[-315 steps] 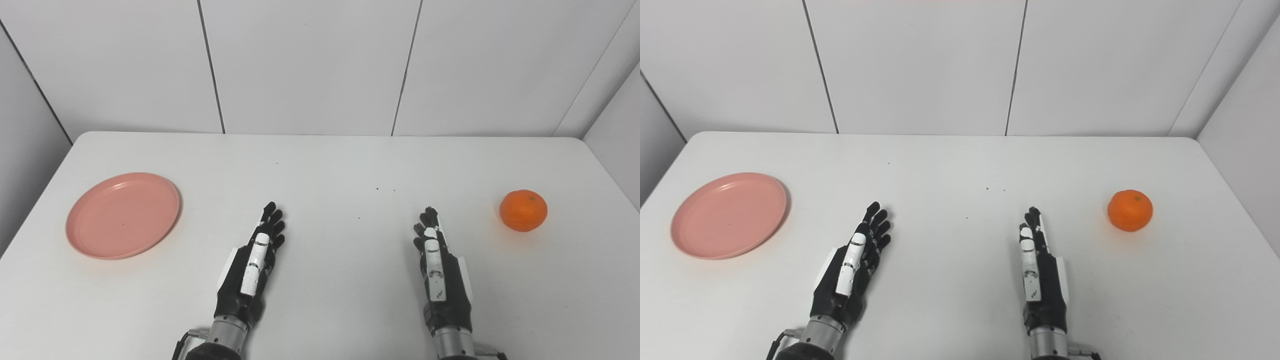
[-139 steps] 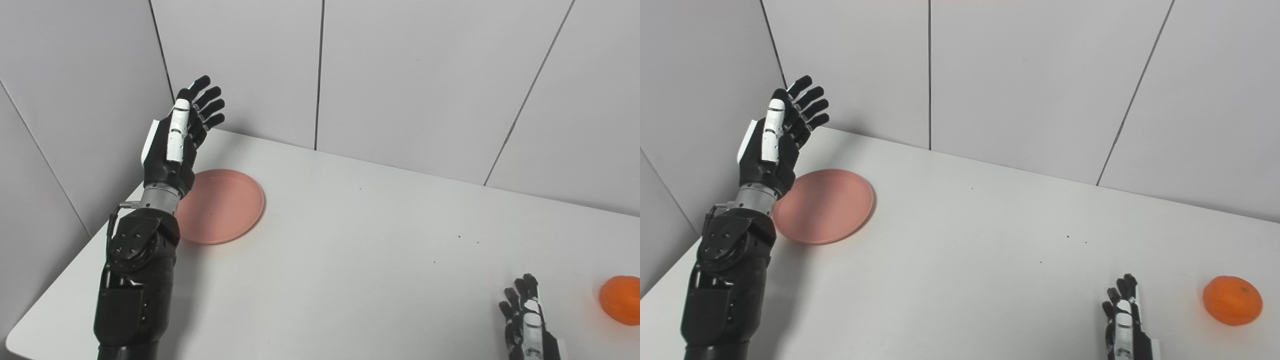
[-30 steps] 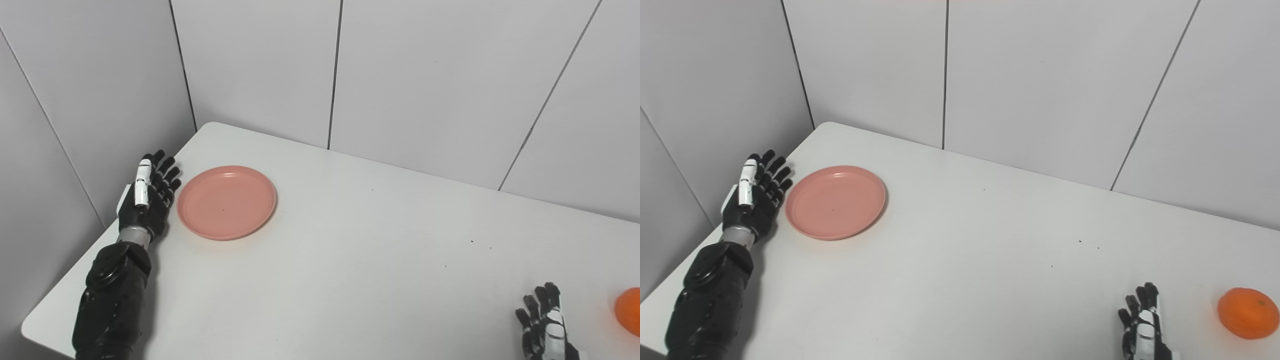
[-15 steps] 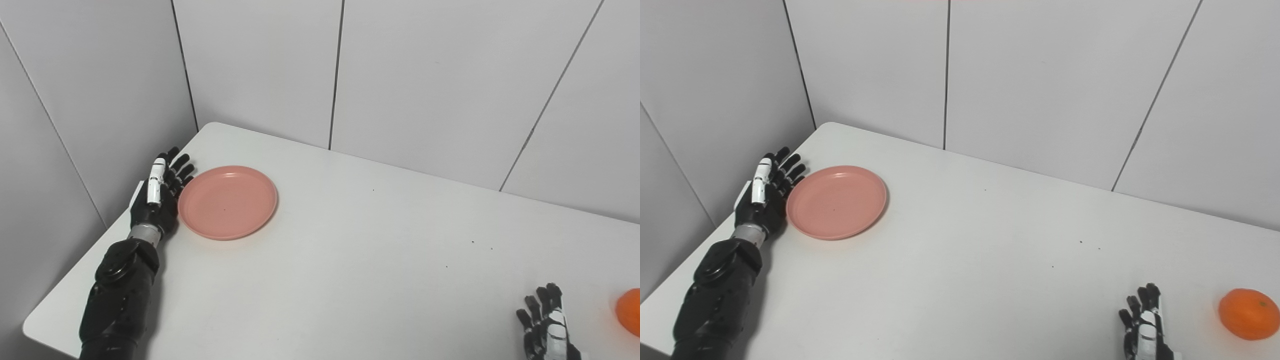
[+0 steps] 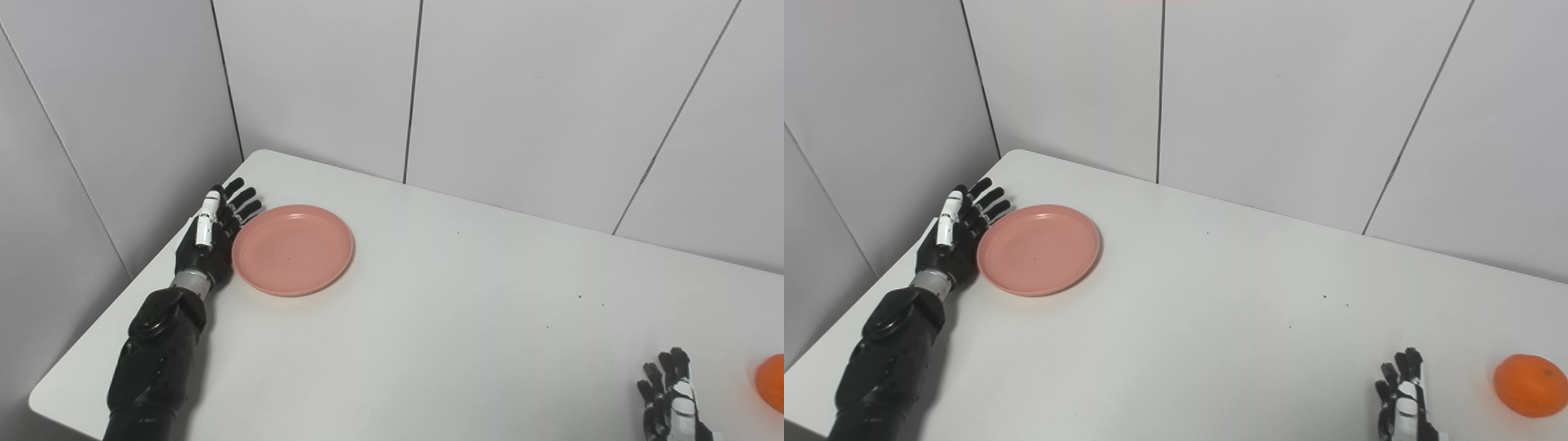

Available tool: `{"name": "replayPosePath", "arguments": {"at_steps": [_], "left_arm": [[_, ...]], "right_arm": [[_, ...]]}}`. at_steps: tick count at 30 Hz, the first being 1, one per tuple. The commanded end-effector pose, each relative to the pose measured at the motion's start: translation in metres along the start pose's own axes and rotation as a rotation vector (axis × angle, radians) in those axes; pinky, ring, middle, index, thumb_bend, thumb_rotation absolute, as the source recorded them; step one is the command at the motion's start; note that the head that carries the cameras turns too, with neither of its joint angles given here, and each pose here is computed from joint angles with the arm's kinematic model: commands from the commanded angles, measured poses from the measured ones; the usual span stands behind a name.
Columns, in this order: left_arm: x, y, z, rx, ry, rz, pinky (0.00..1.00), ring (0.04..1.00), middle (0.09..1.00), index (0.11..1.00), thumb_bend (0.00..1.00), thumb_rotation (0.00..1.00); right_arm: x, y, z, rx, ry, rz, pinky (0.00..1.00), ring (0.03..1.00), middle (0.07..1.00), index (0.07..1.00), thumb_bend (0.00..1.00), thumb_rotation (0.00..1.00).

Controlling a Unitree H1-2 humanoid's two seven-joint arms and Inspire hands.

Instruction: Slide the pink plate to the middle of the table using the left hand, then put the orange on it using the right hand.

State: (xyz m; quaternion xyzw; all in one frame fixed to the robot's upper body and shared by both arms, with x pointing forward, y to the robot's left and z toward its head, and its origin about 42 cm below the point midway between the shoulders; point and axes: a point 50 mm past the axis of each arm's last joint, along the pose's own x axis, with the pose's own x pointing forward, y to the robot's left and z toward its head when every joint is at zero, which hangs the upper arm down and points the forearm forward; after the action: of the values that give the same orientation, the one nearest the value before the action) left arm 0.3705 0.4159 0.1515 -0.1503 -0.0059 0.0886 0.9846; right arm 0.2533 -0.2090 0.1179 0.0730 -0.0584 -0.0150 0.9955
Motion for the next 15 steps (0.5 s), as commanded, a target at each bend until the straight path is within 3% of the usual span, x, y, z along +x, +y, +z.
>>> {"name": "replayPosePath", "arguments": {"at_steps": [1, 15], "left_arm": [[0.004, -0.011, -0.002, -0.024, 0.022, -0.027, 0.86, 0.869, 0.878, 0.867, 0.36, 1.0], [0.004, -0.046, -0.011, -0.016, 0.05, -0.088, 0.83, 0.853, 0.87, 0.86, 0.34, 1.0]], "right_arm": [[0.003, 0.003, 0.009, 0.008, -0.04, 0.009, 0.99, 0.97, 0.991, 1.0, 0.17, 1.0], [0.004, 0.006, 0.01, 0.009, -0.038, 0.013, 1.0, 0.979, 0.995, 1.0, 0.17, 1.0]]}}
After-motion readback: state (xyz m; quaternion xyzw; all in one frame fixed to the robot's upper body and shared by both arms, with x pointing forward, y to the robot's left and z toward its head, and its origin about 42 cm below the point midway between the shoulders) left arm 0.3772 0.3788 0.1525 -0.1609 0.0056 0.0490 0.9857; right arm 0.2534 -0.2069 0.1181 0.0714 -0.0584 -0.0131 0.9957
